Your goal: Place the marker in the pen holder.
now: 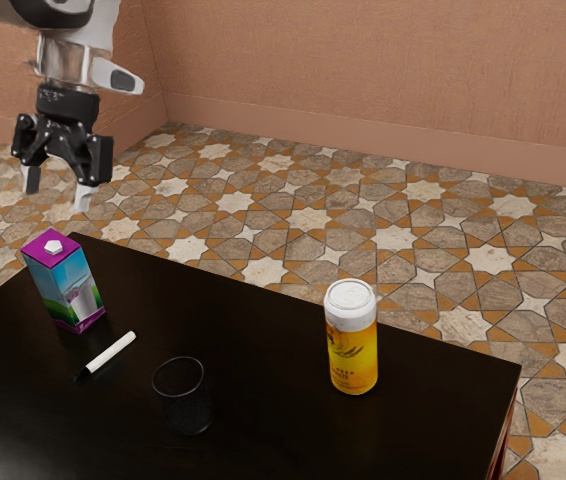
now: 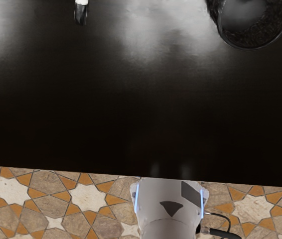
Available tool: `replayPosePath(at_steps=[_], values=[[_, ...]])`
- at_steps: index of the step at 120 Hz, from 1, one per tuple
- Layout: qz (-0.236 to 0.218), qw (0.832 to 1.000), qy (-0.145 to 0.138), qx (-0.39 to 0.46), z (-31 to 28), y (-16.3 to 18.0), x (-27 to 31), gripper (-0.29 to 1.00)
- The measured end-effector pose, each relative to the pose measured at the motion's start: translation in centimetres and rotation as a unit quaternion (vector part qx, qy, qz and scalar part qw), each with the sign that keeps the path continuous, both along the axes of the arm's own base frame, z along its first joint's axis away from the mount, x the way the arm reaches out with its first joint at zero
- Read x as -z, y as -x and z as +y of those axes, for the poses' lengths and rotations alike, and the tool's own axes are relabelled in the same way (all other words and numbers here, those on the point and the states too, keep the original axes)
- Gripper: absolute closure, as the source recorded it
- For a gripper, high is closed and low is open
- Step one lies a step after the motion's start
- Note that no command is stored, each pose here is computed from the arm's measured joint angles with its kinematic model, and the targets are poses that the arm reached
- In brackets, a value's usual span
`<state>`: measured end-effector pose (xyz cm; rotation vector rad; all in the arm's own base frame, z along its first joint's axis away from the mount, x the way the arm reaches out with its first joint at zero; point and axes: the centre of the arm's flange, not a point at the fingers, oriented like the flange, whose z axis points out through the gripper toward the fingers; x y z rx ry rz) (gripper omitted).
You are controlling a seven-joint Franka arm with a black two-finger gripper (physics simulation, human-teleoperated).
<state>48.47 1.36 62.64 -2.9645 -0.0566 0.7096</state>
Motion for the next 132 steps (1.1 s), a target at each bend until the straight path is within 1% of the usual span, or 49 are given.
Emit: replayPosePath(at_steps=[9,18,28,40,50,53,57,61,65,69,78,84,88,96,111,121,132], values=[[-0.063,0.998,-0.004,0.004,0.4,-1.8,0.0,0.00],[-0.109,0.994,-0.005,0.005,0.8,-3.0,-0.4,0.00],[-0.144,0.990,-0.006,0.003,1.3,-3.9,-0.8,0.00],[-0.171,0.985,-0.007,-0.001,2.0,-4.5,-1.2,0.00],[-0.195,0.981,-0.011,-0.004,2.6,-4.0,-2.6,0.00],[-0.201,0.979,-0.012,-0.003,2.7,-3.3,-3.4,0.00],[-0.208,0.978,-0.013,-0.002,2.6,-1.5,-4.3,0.00],[-0.206,0.978,-0.011,-0.009,3.6,1.1,-4.1,0.00],[-0.192,0.980,-0.006,-0.044,7.4,4.4,-1.9,0.00],[-0.168,0.982,0.002,-0.080,11.3,7.1,1.9,0.00],[-0.116,0.983,0.025,-0.143,17.6,11.6,11.8,0.00],[-0.099,0.979,0.042,-0.175,20.4,14.2,17.5,0.00],[-0.092,0.977,0.047,-0.189,21.7,15.0,20.6,0.00],[-0.081,0.977,0.039,-0.194,22.9,14.7,25.3,0.00],[-0.084,0.978,0.025,-0.187,23.7,13.0,29.8,0.00],[-0.093,0.980,0.015,-0.172,23.6,11.0,31.8,0.00],[-0.114,0.979,-0.002,-0.171,24.8,7.7,32.8,0.00]])
